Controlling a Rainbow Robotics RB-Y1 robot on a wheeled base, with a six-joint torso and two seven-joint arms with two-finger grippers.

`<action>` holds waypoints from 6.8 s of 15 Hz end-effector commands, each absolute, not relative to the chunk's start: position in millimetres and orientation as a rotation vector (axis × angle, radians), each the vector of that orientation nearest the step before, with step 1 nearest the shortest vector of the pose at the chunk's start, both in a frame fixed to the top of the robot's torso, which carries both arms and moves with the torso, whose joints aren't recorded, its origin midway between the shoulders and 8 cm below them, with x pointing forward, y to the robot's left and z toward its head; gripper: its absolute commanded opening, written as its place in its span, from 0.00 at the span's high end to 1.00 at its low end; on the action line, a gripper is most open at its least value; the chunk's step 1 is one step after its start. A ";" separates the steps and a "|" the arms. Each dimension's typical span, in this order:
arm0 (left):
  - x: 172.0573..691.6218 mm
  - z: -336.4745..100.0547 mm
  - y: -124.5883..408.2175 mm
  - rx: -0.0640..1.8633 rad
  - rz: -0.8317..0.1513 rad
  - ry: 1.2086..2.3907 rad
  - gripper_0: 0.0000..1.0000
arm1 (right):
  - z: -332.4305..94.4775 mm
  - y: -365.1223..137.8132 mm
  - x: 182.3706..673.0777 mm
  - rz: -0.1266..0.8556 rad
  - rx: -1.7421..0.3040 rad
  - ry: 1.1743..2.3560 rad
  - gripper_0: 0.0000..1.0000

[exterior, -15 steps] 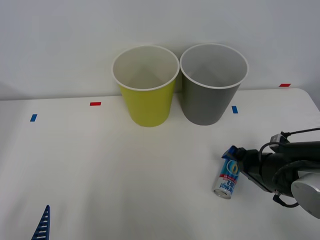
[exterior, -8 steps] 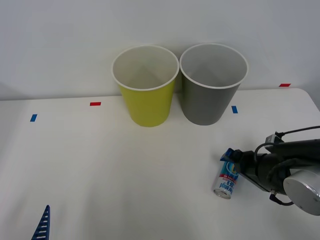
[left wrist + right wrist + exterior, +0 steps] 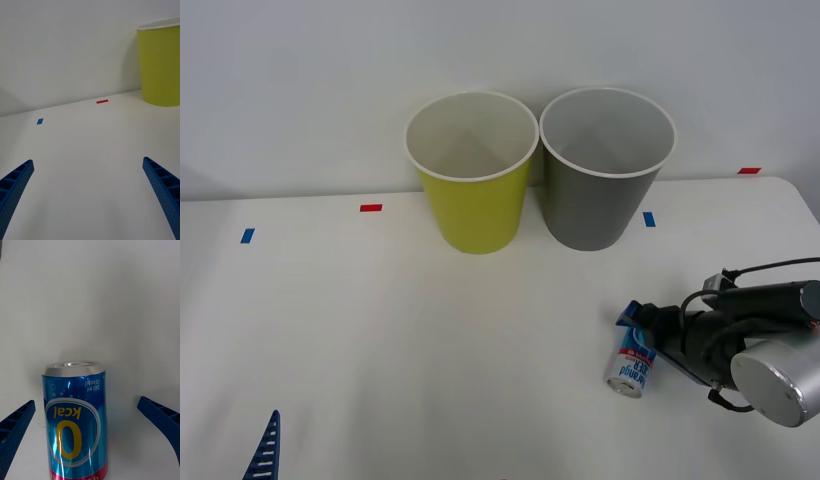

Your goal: Put cans in the gray bin and PET bottles in the light green bin.

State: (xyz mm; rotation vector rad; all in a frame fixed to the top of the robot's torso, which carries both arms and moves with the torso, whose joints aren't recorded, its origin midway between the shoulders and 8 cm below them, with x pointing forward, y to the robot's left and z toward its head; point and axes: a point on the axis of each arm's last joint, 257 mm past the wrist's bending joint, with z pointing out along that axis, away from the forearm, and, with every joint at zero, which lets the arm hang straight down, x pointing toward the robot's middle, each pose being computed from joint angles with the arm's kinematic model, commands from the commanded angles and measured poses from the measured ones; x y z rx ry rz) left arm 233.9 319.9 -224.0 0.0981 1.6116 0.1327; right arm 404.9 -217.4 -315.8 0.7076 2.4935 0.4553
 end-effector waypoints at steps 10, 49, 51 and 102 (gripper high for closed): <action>233.9 -224.1 319.9 0.098 0.133 1.612 0.00 | -320.4 -213.1 411.6 0.408 0.670 2.474 0.99; 233.9 -224.1 319.9 0.098 0.133 1.612 0.00 | -67.4 -171.2 424.7 0.080 -0.198 1.796 1.00; 233.9 -224.1 319.9 0.098 0.133 1.612 0.00 | -43.7 -165.8 432.0 0.084 -0.166 1.742 1.00; 233.9 -224.1 319.9 0.098 0.133 1.612 0.00 | 61.1 -145.2 590.5 0.059 -0.193 1.268 0.00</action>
